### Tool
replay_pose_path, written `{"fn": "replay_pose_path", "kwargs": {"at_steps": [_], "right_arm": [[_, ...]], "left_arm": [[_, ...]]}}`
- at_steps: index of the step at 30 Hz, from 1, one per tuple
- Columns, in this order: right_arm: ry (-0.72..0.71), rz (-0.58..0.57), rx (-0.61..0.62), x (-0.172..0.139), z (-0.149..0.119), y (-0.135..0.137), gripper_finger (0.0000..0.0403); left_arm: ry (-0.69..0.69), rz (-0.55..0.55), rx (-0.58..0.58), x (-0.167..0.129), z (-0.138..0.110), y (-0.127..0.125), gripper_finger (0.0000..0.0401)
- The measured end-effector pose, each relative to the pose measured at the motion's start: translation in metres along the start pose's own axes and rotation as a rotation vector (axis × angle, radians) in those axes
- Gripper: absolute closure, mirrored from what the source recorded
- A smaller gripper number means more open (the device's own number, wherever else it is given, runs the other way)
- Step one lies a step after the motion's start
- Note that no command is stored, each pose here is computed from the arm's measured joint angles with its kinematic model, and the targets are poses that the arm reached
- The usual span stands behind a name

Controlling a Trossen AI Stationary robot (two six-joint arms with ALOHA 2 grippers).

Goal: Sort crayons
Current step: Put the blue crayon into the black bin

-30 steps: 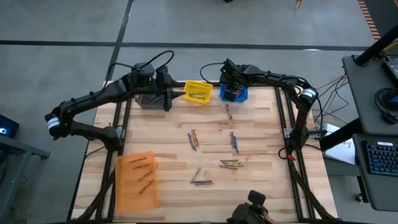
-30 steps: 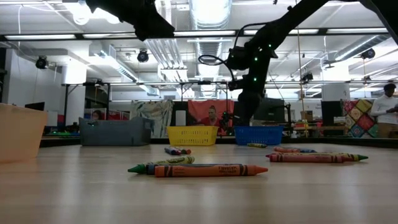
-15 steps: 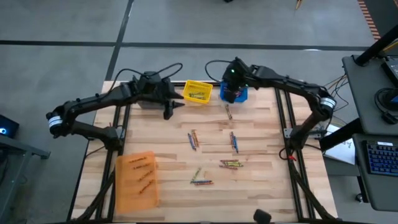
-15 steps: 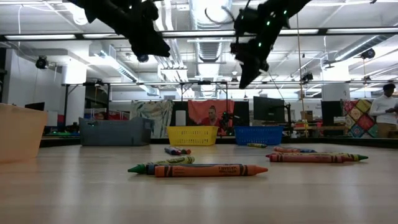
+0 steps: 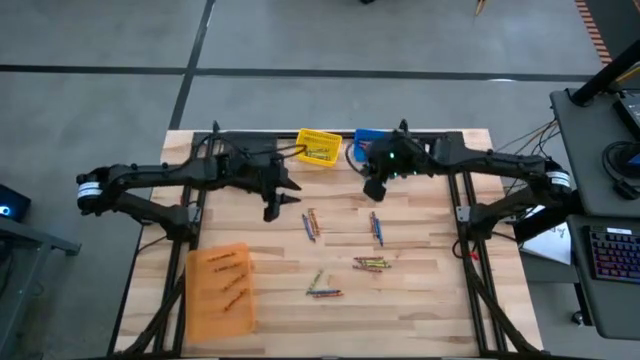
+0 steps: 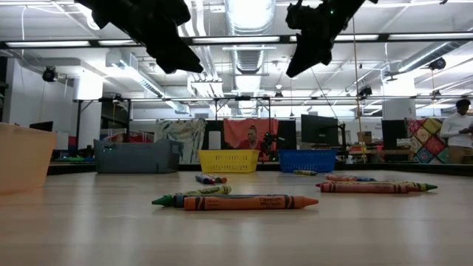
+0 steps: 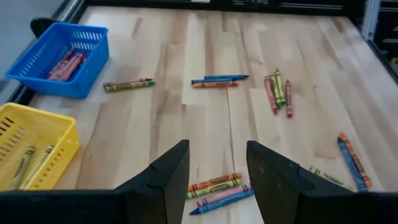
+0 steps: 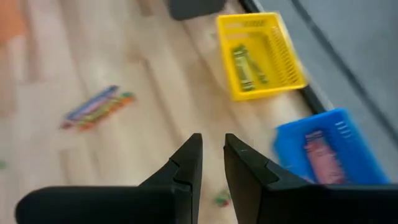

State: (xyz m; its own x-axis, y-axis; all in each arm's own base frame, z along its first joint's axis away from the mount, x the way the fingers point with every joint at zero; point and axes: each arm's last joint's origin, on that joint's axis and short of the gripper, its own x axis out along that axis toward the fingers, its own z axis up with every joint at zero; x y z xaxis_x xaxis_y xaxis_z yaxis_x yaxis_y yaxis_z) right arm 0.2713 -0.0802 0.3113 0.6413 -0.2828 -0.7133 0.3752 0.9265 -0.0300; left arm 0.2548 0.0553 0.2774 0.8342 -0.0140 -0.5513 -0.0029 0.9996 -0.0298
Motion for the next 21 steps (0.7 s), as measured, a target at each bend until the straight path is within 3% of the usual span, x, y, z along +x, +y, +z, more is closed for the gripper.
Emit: {"fn": "replay_pose_path", "kwargs": {"at_steps": [5,10,21], "right_arm": [[0.07,0.045,0.113,0.011,-0.022,0.022,0.0344],[0.172,0.052,0.224,0.025,-0.05,0.037,0.0344],[0.467,0.064,0.579,0.035,-0.099,0.045,0.0344]], "left_arm": [[-0.018,0.052,-0.019,0.003,0.004,-0.014,0.026],[-0.025,0.038,-0.052,0.004,0.005,-0.022,0.026],[-0.023,0.036,-0.09,0.004,0.005,-0.023,0.026]]}}
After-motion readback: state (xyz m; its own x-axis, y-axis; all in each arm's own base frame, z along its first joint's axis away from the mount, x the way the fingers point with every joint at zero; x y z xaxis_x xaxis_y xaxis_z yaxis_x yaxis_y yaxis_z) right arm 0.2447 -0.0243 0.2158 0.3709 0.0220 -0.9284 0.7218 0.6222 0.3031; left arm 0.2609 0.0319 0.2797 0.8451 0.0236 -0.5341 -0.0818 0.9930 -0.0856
